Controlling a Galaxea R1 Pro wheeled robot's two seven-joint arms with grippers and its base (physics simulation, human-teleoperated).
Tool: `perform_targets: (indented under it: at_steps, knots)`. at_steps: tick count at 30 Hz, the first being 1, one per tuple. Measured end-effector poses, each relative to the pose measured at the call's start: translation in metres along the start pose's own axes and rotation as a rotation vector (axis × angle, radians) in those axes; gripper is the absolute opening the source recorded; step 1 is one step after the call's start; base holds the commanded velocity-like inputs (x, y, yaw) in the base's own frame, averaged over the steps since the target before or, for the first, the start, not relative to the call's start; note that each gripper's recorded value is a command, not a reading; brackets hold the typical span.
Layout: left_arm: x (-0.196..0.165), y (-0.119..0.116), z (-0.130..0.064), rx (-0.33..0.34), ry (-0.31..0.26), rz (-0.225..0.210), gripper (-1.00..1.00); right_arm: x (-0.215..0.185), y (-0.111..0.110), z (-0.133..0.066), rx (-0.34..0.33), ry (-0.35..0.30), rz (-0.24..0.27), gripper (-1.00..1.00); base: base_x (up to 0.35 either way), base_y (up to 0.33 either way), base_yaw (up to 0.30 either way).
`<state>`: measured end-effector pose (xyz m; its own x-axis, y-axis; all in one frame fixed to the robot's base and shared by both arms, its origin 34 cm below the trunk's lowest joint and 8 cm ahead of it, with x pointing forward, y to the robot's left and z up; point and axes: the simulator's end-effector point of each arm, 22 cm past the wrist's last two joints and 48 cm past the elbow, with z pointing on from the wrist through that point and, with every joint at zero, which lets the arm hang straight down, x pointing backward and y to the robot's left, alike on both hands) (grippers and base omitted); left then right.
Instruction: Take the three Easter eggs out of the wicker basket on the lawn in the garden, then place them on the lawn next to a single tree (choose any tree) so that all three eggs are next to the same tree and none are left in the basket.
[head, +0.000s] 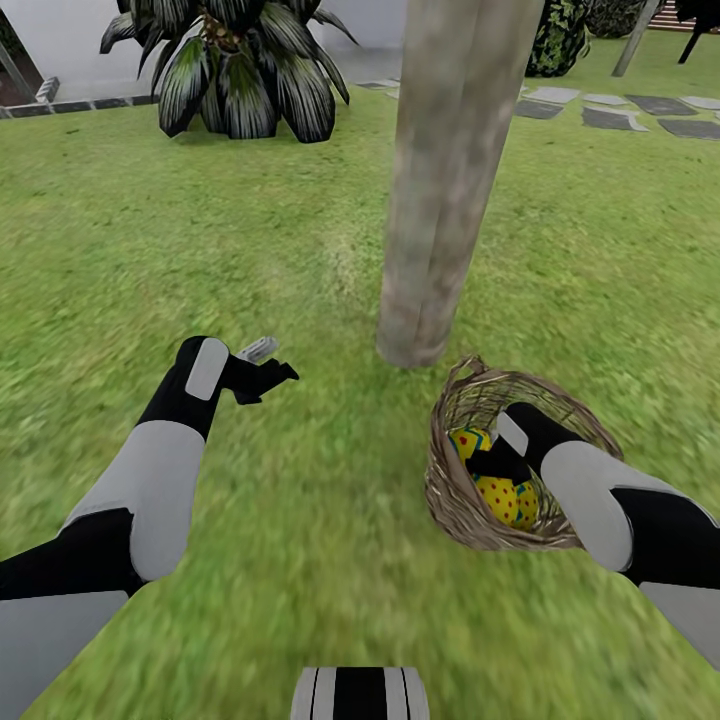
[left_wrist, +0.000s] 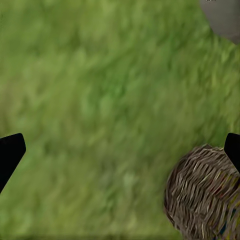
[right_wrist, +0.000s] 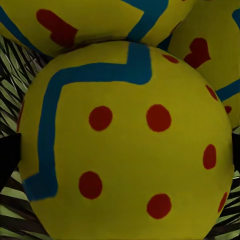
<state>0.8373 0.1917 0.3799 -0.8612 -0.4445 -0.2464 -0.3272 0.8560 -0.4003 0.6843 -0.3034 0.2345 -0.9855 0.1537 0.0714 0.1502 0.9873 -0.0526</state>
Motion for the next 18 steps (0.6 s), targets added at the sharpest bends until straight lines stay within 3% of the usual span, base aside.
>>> perform_targets:
  at_steps: [1, 18]
  knots:
    - [0.0, 0.0, 0.0, 0.0, 0.0, 0.0, 1.0, 0.0, -0.0003, 0.0, 0.0, 0.0, 0.001, -1.0, 0.0, 0.0, 0.0]
    - [0.0009, -0.0017, 0.0001, 0.002, 0.0, 0.0, 1.0, 0.0012, -0.0016, 0.0001, 0.006, 0.005, -0.004, -1.0, 0.0, 0.0, 0.0]
